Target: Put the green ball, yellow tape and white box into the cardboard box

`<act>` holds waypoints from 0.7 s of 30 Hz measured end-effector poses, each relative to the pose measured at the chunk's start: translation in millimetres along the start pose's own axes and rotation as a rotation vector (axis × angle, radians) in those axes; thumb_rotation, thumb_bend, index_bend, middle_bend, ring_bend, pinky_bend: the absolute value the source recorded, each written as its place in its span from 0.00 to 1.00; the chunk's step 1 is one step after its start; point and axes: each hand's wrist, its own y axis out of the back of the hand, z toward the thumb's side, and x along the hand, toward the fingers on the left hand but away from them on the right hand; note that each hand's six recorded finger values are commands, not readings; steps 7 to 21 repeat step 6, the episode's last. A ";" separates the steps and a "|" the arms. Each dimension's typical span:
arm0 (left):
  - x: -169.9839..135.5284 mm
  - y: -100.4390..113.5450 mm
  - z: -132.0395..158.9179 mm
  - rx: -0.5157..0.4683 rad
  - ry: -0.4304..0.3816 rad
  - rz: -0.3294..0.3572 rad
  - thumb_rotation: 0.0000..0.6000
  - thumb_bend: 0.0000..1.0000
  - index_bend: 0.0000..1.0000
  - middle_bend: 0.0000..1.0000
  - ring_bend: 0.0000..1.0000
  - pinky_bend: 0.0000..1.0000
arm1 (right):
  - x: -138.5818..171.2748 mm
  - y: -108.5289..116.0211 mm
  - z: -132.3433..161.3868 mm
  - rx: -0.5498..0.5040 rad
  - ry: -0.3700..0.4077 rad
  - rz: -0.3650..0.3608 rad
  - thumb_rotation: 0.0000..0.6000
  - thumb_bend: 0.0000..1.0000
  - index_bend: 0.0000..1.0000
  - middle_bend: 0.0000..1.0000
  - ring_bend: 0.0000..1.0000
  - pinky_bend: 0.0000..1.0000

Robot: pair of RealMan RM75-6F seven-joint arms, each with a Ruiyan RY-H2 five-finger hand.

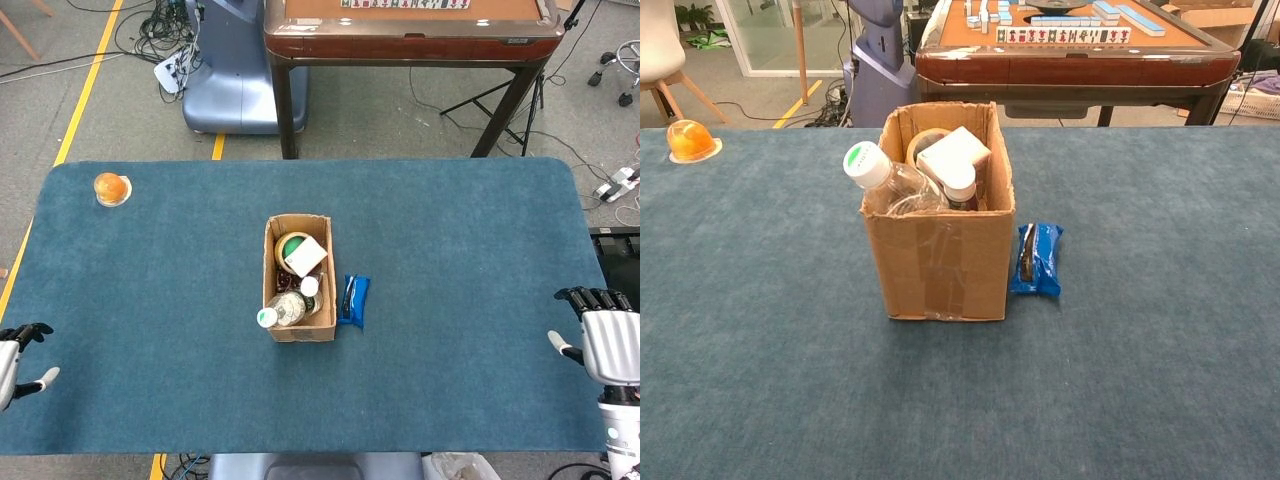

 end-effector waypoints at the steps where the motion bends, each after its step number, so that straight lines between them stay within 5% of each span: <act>1: 0.3 -0.6 0.4 -0.001 0.000 -0.001 1.00 0.15 0.36 0.44 0.40 0.57 | -0.2 1.1 -1.3 -0.003 -0.002 -0.003 1.00 0.00 0.41 0.41 0.35 0.33; 21: 1.7 -5.6 1.4 0.001 -0.009 -0.010 1.00 0.15 0.36 0.44 0.40 0.57 | -3.9 3.0 -7.5 -0.027 -0.008 0.001 1.00 0.00 0.41 0.41 0.35 0.33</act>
